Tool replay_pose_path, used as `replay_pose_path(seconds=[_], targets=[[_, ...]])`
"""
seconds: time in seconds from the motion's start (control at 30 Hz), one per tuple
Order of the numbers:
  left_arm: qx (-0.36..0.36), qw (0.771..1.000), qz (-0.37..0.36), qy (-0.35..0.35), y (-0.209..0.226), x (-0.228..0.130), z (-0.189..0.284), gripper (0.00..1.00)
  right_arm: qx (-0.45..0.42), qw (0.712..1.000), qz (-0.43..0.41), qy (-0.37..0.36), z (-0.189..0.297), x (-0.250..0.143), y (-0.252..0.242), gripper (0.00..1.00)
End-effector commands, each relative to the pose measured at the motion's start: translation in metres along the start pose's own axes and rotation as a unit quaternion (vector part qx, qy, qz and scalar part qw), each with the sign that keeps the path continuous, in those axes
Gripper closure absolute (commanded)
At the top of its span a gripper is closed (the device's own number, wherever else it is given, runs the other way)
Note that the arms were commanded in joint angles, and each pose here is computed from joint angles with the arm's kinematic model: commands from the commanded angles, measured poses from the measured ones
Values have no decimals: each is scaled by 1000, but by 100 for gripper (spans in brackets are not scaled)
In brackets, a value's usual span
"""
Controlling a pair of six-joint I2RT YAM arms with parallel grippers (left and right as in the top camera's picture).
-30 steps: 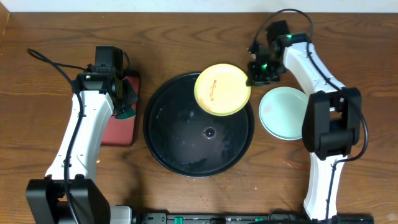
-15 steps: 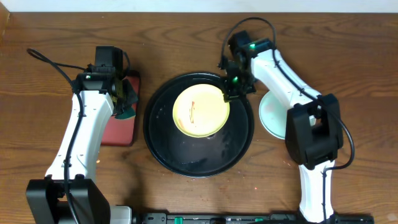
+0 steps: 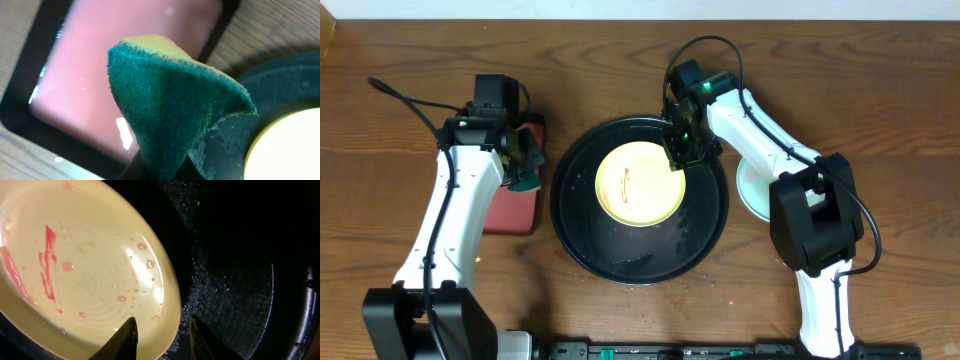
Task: Clean dirty plates on tray and stack at the side
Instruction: 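Move the right gripper to the yellow plate and grasp its rim, then scrub the held yellow plate with the sponge in the left gripper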
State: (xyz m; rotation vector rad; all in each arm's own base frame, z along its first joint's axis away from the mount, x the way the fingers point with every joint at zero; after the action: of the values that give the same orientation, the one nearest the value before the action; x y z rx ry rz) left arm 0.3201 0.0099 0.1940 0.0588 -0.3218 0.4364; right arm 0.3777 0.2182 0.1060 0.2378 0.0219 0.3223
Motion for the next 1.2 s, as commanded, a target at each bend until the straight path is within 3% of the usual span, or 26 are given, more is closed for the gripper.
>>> replay_pose_path(seconds=[0.0,0.33,0.57,0.87,1.17], targets=[[-21,999,-48,7,-11,-2,0,93,-2,1000,-23,-10,8,-2,-4,69],[-43,995,-95,-6,-41,-11,5,93,-1,996,-92,14,-27,-20,-9,85],[-60,990,-128,-14,-64,-21,8,92,3,995,-96,5,-35,-20,-10,98],[-75,980,-183,-3,-104,-42,-7,92,2,996,-88,-2,-39,-20,-6,99],[-106,970,-209,62,-145,-73,-49,93,-2,996,-94,9,-44,-25,-11,99]])
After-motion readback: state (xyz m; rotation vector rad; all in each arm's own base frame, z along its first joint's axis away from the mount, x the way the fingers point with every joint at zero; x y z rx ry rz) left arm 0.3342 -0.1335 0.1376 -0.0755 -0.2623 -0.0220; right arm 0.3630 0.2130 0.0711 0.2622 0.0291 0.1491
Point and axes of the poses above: each gripper's point midway between its finger pads, its own z axis back along the fingers, its own y axis along the line the jaws close on, x = y × z, the point moved 7 cm from there along z, back along the fingers
